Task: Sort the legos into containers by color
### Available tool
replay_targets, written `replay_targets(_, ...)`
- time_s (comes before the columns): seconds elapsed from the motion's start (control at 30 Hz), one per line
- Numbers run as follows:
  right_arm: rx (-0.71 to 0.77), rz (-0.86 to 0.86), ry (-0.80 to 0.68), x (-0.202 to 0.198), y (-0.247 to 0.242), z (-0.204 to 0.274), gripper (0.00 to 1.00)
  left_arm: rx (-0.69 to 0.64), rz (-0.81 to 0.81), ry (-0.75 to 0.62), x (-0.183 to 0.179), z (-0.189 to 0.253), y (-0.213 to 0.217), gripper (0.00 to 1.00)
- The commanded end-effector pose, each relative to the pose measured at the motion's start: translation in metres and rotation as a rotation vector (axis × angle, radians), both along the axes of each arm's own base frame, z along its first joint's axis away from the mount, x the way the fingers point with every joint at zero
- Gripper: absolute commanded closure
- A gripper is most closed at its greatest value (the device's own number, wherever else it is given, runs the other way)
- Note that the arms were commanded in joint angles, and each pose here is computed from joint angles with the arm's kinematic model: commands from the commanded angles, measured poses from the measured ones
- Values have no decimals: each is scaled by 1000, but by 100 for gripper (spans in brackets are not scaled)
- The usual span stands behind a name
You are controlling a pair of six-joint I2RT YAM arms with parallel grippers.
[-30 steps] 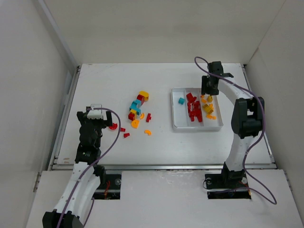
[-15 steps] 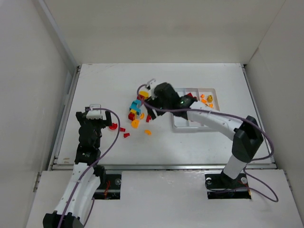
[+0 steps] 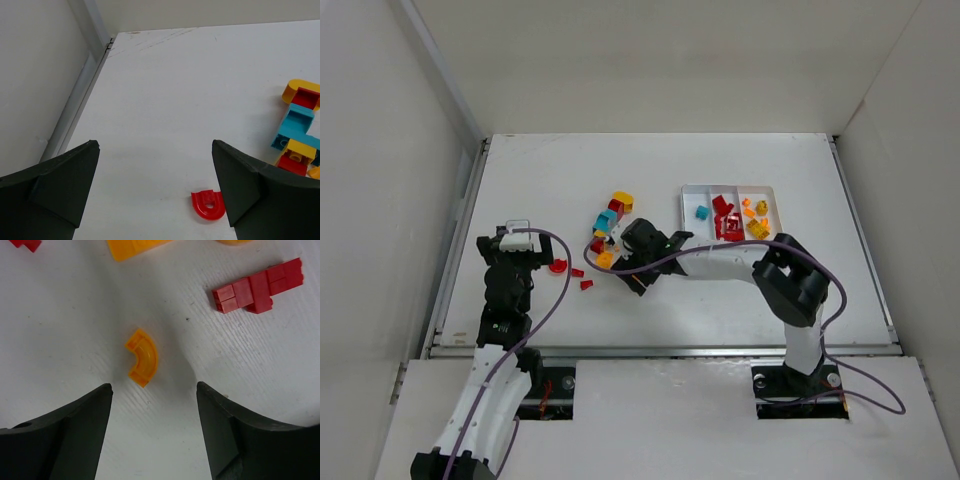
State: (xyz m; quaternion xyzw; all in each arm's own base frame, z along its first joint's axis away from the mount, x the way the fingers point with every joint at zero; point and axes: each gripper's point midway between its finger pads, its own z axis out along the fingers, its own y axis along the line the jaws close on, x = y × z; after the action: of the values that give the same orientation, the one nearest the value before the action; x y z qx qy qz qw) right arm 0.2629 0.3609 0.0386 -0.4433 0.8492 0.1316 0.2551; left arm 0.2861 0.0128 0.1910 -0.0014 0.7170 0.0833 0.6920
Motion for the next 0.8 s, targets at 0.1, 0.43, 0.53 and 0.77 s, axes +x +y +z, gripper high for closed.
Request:
replay_targets(0.1, 55, 16, -59, 6, 31, 2, 29, -1, 28, -109, 0, 39, 6, 6)
replay_targets(0.43, 29, 1, -84, 10, 40, -3, 70, -2, 28, -119, 0, 41, 6, 6)
replay_targets(0.53, 17, -6, -88, 9, 34, -4, 78, -1, 28, -119, 0, 41, 7, 6)
replay_targets(0.77, 65, -80, -119, 12, 30, 23, 100, 0, 18, -110, 0, 39, 5, 6)
